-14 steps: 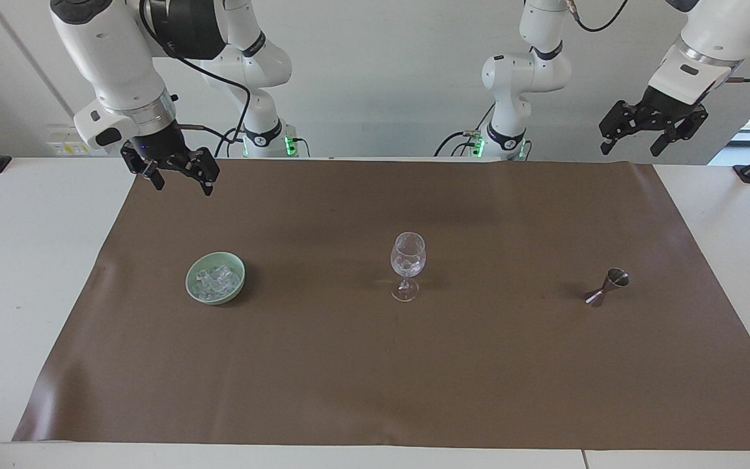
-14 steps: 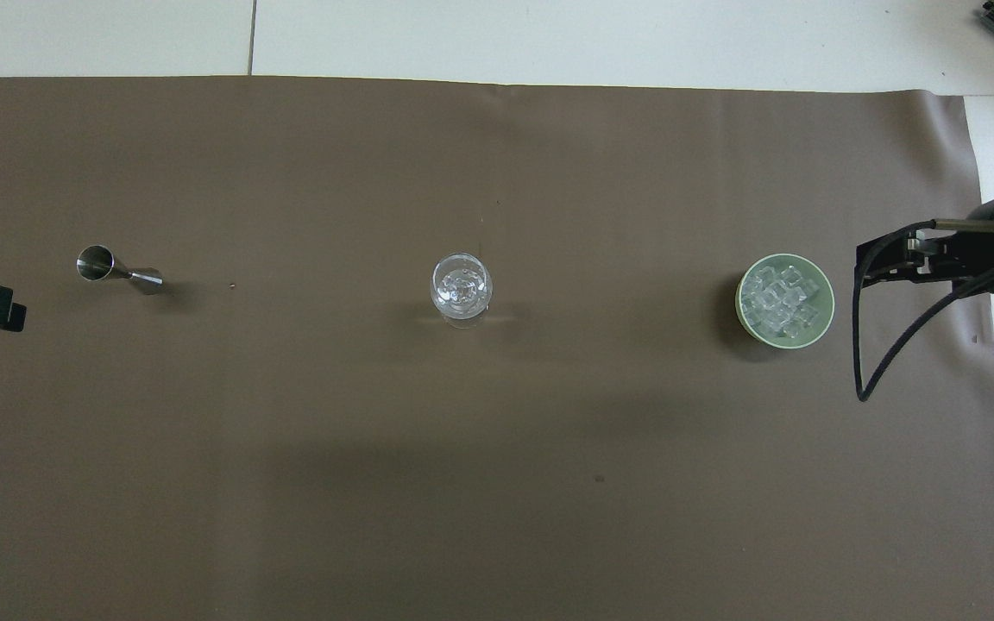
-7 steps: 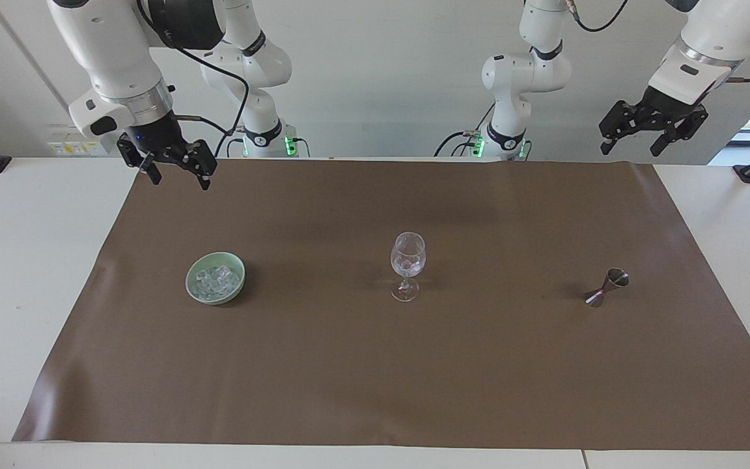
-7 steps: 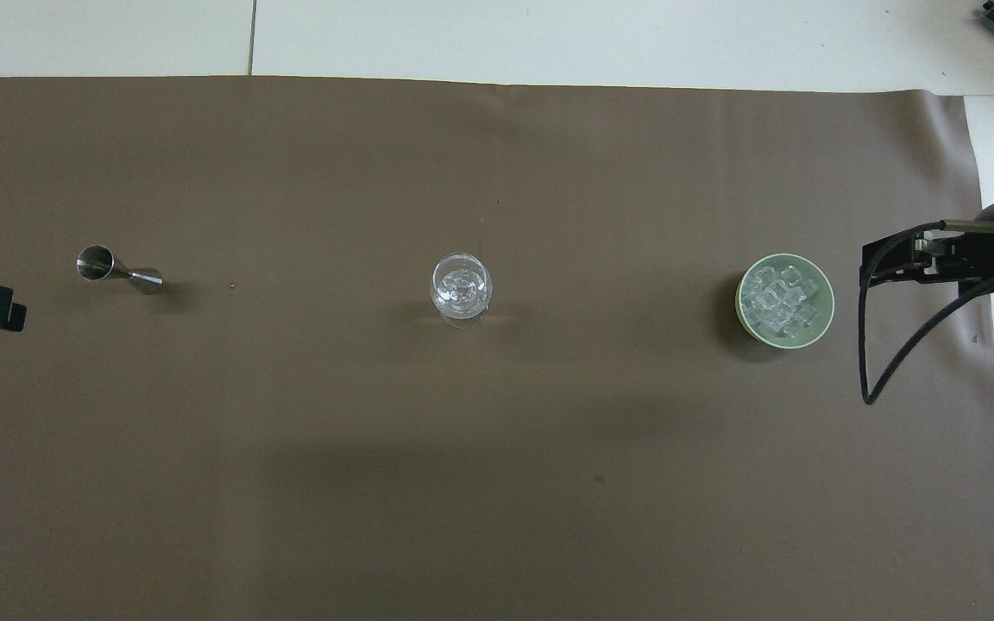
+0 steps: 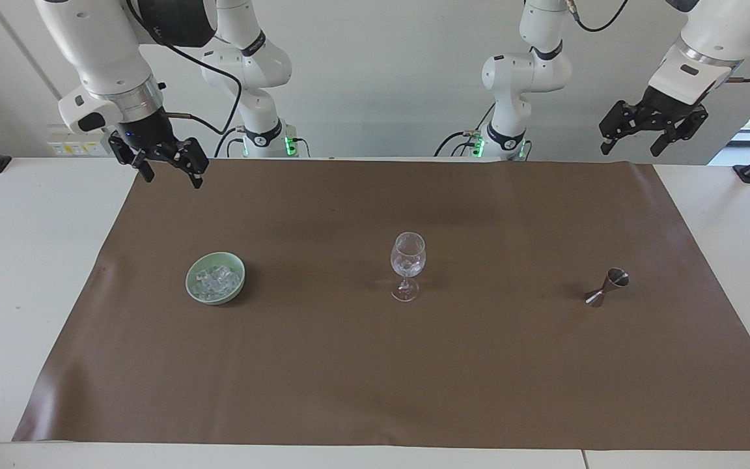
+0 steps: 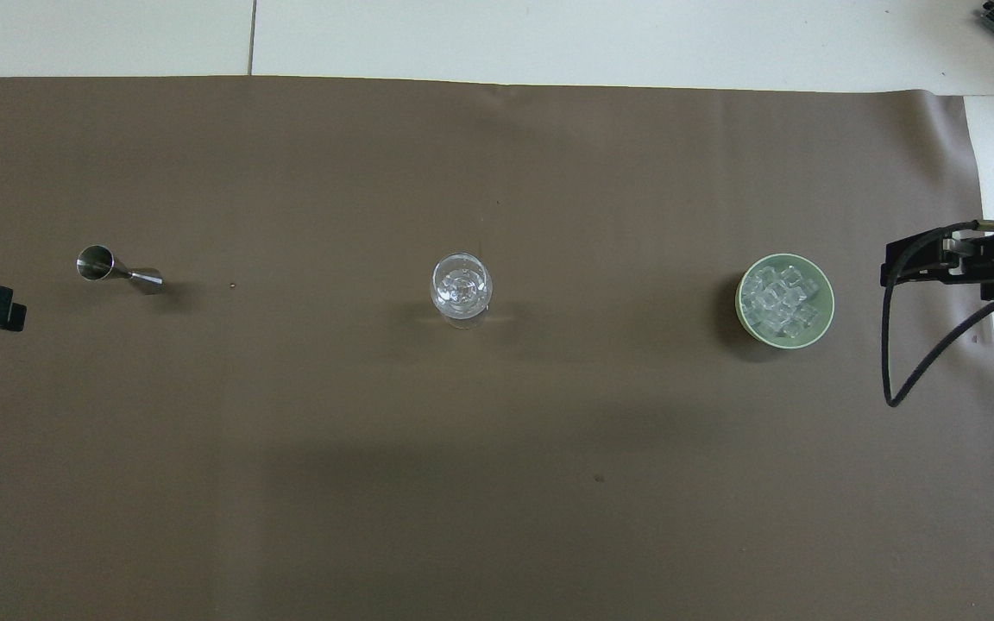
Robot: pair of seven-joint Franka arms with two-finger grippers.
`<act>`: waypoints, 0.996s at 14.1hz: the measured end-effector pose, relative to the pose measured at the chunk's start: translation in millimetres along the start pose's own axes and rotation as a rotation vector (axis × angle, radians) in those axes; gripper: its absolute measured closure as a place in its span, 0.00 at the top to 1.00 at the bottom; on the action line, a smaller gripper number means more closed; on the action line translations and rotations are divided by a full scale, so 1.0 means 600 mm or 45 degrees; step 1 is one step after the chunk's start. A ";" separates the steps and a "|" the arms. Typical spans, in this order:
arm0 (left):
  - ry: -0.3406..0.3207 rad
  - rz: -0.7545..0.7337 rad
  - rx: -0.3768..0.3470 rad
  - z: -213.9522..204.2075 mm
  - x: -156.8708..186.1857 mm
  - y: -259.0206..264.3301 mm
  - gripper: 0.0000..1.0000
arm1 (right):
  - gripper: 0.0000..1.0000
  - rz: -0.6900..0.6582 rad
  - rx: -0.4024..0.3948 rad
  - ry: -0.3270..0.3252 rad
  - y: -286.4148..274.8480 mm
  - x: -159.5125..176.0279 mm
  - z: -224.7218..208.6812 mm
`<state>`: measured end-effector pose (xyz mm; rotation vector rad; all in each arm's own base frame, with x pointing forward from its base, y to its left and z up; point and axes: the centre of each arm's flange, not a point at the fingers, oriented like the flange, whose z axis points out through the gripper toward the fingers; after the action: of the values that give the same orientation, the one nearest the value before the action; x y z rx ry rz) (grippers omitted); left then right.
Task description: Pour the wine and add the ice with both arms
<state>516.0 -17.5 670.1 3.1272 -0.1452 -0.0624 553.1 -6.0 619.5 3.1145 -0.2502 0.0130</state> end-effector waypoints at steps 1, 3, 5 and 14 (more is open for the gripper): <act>0.000 0.000 0.000 0.000 0.000 0.000 1.00 | 1.00 -0.002 0.001 0.000 -0.001 0.000 0.000; 0.000 0.000 0.000 0.000 0.000 0.000 1.00 | 1.00 -0.006 0.001 0.000 -0.004 -0.001 0.000; 0.000 0.000 0.000 0.000 0.000 0.000 1.00 | 1.00 -0.006 0.001 0.000 -0.004 -0.001 0.000; 0.000 0.000 0.000 0.000 0.000 0.000 1.00 | 1.00 -0.003 0.001 0.000 -0.002 -0.001 0.000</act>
<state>516.0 -17.5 670.1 3.1272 -0.1452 -0.0624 553.0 -4.4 619.8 3.1157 -0.2463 0.0136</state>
